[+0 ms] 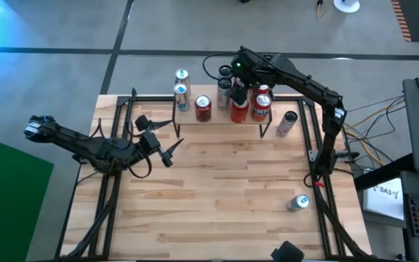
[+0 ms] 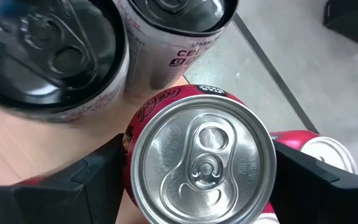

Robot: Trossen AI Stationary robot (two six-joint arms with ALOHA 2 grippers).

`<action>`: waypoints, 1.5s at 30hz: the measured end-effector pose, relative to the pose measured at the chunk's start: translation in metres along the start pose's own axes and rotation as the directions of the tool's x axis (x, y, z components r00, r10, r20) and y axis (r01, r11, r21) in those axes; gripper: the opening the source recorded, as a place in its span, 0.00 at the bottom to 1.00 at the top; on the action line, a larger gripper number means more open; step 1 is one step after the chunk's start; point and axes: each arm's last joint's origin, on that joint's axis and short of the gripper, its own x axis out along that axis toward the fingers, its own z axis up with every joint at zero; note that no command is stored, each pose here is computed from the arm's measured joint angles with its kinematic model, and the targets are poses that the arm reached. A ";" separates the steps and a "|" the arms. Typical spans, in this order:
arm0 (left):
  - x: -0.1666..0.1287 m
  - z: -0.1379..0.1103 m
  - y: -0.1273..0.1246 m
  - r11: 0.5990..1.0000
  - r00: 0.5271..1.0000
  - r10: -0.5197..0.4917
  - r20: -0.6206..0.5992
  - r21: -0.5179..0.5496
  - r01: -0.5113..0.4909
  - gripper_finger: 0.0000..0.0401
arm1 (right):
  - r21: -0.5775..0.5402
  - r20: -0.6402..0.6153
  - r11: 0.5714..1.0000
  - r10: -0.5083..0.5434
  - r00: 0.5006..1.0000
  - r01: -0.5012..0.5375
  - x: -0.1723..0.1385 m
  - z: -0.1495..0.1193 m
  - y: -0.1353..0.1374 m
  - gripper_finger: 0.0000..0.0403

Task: Place canned beverage on shelf
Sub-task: Put the red soda can on the shelf

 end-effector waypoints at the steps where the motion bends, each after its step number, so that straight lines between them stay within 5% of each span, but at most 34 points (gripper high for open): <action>1: 0.000 0.000 0.000 1.000 1.000 0.000 0.000 -0.001 0.000 0.81 | -0.004 -0.006 1.000 0.000 1.000 0.000 0.002 0.000 0.001 0.74; 45: 0.000 -0.001 0.000 1.000 1.000 -0.002 -0.005 0.003 0.002 0.81 | -0.029 -0.038 1.000 0.005 0.999 -0.006 0.009 -0.001 0.003 0.77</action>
